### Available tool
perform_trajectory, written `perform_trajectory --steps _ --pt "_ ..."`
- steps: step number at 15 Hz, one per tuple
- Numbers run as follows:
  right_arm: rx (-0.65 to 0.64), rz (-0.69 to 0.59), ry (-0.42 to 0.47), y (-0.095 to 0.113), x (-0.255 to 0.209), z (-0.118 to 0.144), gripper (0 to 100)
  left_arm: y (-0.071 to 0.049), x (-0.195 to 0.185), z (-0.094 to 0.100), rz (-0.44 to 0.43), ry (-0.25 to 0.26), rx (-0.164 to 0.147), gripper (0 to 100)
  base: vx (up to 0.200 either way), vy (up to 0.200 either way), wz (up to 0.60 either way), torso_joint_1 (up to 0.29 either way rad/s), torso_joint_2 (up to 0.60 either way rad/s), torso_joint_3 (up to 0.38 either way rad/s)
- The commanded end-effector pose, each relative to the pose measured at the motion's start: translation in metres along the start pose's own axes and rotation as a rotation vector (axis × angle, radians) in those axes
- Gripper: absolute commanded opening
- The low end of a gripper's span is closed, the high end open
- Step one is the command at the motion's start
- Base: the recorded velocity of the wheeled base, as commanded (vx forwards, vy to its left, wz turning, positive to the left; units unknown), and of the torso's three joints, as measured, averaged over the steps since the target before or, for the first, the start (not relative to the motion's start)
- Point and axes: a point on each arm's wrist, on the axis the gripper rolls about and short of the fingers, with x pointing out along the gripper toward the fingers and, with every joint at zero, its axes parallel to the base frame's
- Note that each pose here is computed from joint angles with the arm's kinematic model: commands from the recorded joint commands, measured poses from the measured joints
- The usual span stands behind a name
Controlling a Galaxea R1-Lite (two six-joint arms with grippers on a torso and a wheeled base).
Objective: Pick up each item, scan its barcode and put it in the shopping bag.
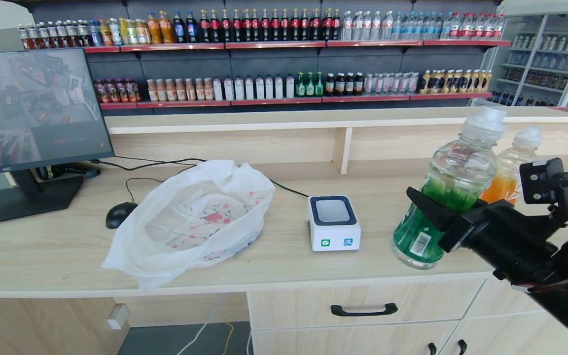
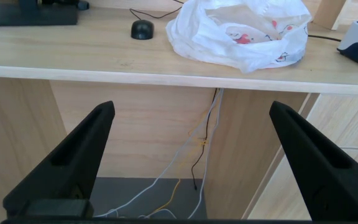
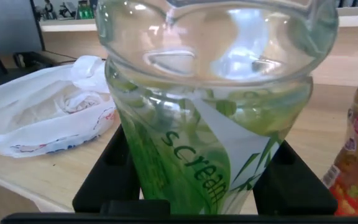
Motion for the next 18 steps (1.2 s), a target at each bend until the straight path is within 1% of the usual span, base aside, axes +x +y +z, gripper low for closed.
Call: perform_trajectory --steps 1,2,4,6,7,8,11,13,15,18 --pt "0.042 0.062 0.005 0.01 -0.001 -0.002 0 0.0 0.0 0.0 0.0 0.001 0.001 100 0.0 0.0 0.0 0.0 0.0 0.0" --pt "0.1 0.101 0.001 0.016 -0.002 -0.002 0 0.0 0.0 0.0 0.0 -0.001 -0.001 100 0.0 0.0 0.0 0.0 0.0 0.0" --pt "0.165 0.133 -0.015 0.02 -0.001 0.0 0 0.0 0.0 0.0 0.0 -0.001 -0.001 100 0.0 0.0 0.0 0.0 0.0 0.0" --pt "0.181 0.147 -0.014 0.021 -0.002 0.0 0 0.0 0.0 0.0 0.0 -0.001 -0.001 100 0.0 0.0 0.0 0.0 0.0 0.0" --pt "0.296 0.276 0.01 0.048 -0.003 -0.001 0 0.0 0.0 0.0 0.0 -0.001 -0.001 100 0.0 0.0 0.0 0.0 0.0 0.0" --pt "0.311 0.307 0.019 0.056 -0.001 -0.003 0 0.0 0.0 0.0 0.0 -0.001 -0.001 100 0.0 0.0 0.0 0.0 0.0 0.0" --pt "0.352 0.335 0.007 0.065 0.014 -0.003 0 0.0 0.0 0.0 0.0 0.001 -0.001 100 0.0 0.0 0.0 0.0 0.0 0.0" --pt "0.39 0.383 0.007 0.076 0.013 0.0 0 0.0 0.0 0.0 0.0 -0.001 -0.001 100 0.0 0.0 0.0 0.0 0.0 0.0" --pt "0.422 0.453 0.004 0.094 0.011 0.004 0 0.0 0.0 0.0 0.0 0.001 0.001 100 0.0 0.0 0.0 0.0 0.0 0.0" --pt "0.446 0.484 -0.001 0.102 0.011 0.007 0 0.0 0.0 0.0 0.0 -0.001 -0.001 100 0.0 0.0 0.0 0.0 0.0 0.0"
